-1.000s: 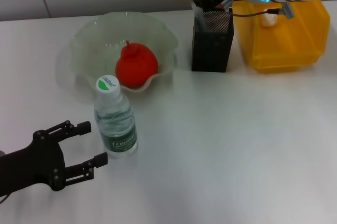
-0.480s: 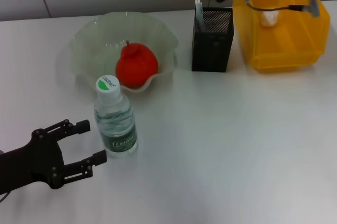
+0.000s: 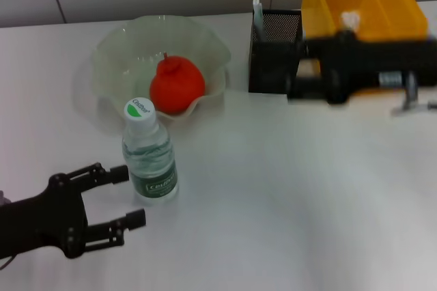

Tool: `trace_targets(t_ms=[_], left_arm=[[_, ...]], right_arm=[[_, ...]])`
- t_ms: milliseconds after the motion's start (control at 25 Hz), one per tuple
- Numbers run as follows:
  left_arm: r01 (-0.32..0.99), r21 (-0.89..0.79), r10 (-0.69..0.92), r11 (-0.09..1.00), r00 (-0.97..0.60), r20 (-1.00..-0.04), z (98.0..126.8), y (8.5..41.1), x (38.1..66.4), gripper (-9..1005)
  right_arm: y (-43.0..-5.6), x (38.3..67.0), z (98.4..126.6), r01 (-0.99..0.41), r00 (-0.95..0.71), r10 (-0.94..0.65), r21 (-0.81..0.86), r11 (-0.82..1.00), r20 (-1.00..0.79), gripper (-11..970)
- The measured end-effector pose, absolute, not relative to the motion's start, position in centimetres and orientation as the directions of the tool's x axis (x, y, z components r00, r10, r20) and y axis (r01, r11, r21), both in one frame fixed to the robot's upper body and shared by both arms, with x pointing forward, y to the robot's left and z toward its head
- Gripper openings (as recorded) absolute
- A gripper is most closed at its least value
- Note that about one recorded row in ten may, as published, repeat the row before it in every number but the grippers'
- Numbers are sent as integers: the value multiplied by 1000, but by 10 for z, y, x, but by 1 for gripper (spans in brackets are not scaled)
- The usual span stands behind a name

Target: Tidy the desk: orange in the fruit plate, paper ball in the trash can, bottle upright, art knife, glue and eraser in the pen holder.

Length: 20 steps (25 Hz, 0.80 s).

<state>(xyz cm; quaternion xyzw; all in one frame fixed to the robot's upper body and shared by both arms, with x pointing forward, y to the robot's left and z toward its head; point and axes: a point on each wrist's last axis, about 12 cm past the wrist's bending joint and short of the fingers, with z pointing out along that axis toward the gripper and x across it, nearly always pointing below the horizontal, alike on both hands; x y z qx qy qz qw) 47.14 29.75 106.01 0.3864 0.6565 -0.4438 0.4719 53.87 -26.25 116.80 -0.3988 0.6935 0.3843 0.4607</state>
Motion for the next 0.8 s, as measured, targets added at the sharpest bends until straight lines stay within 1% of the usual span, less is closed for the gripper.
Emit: trace_targets(t_ms=[160,200,240,280,320,400,480,600,800], left_arm=[[936,-262,121,234,-295,-948,1062,293,471,807],[936,-262,121,234,-295,-948,1062,293,471,807],[936,-262,121,234,-295,-948,1062,293,471,807],[938,-268,131,220,-300,-945,1063,292,472,807],[941,-271,142,205,-303,-942,1065,292,473,807],[943,-276,160,186,-306,-938,1068,293,476,807],[943,-286,176,170,-315,-933,1071,294,480,808],[940,-310,211,143,-335,-918,1077,294,487,808],[940,-312,275,136,-338,-900,1083,296,498,808]], right_arm=[[-272,525,1130,-914,-259,-176,183,361,-950,605],[-273,521,1121,-917,-260,-176,186,353,-949,609],[-273,521,1121,-917,-260,-176,186,353,-949,613],[-275,513,1108,-928,-241,-182,171,330,-953,617],[-275,513,1108,-928,-241,-182,171,330,-953,621],[-277,503,1095,-942,-206,-189,143,304,-960,629],[-278,500,1092,-944,-201,-193,138,299,-960,637],[-279,494,1079,-950,-199,-242,127,286,-950,649],[-287,489,1069,-949,-211,-273,129,288,-939,670]])
